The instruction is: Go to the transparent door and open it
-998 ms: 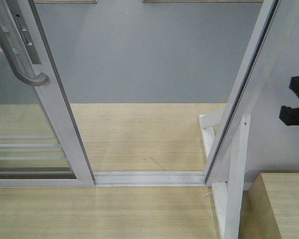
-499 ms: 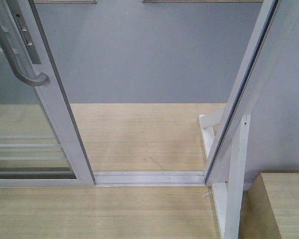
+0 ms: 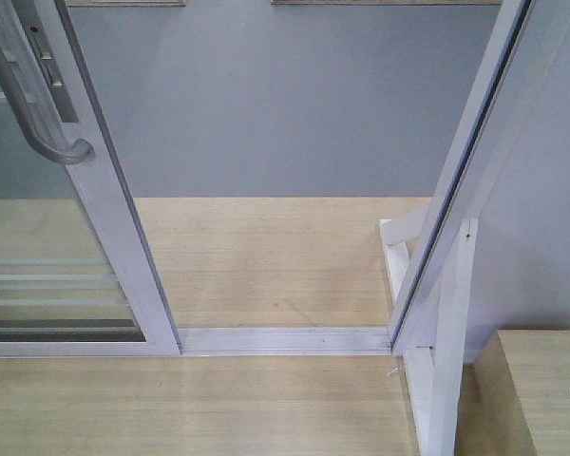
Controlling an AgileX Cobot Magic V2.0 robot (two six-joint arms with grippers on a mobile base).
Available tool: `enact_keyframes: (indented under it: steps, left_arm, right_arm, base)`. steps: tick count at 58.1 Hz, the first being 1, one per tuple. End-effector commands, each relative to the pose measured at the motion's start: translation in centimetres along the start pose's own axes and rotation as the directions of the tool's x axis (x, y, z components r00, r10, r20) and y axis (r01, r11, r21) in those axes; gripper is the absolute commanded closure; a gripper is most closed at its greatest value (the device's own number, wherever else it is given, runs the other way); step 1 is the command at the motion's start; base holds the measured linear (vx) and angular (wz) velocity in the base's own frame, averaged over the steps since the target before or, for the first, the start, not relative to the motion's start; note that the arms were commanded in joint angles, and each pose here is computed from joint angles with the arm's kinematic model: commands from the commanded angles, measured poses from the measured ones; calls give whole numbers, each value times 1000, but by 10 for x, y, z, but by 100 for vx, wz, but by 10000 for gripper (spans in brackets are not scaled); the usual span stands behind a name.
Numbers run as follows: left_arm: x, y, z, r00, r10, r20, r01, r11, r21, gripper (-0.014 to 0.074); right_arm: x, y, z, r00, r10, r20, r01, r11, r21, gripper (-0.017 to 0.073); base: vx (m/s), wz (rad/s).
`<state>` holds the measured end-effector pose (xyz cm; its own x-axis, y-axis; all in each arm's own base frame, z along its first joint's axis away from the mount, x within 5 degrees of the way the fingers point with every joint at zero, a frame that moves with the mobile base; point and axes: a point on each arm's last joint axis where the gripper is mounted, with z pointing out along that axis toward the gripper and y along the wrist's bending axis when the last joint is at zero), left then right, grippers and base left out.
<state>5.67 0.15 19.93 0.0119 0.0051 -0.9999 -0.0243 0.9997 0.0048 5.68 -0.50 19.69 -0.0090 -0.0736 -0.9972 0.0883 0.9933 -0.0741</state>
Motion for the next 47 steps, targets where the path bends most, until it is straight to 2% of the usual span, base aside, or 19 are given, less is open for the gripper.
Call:
enact_keyframes:
  steps: [1, 47]
  left_arm:
    - [3, -1, 0, 998, -9, 54, 8, 1000, 9, 599]
    - [3, -1, 0, 998, -9, 54, 8, 1000, 9, 599]
  right_arm:
    - [-4, 0, -1, 997, -10, 82, 10, 1000, 6, 567]
    - [-4, 0, -1, 997, -10, 83, 10, 1000, 6, 567]
  base:
    - [0, 0]
    - [0, 0]
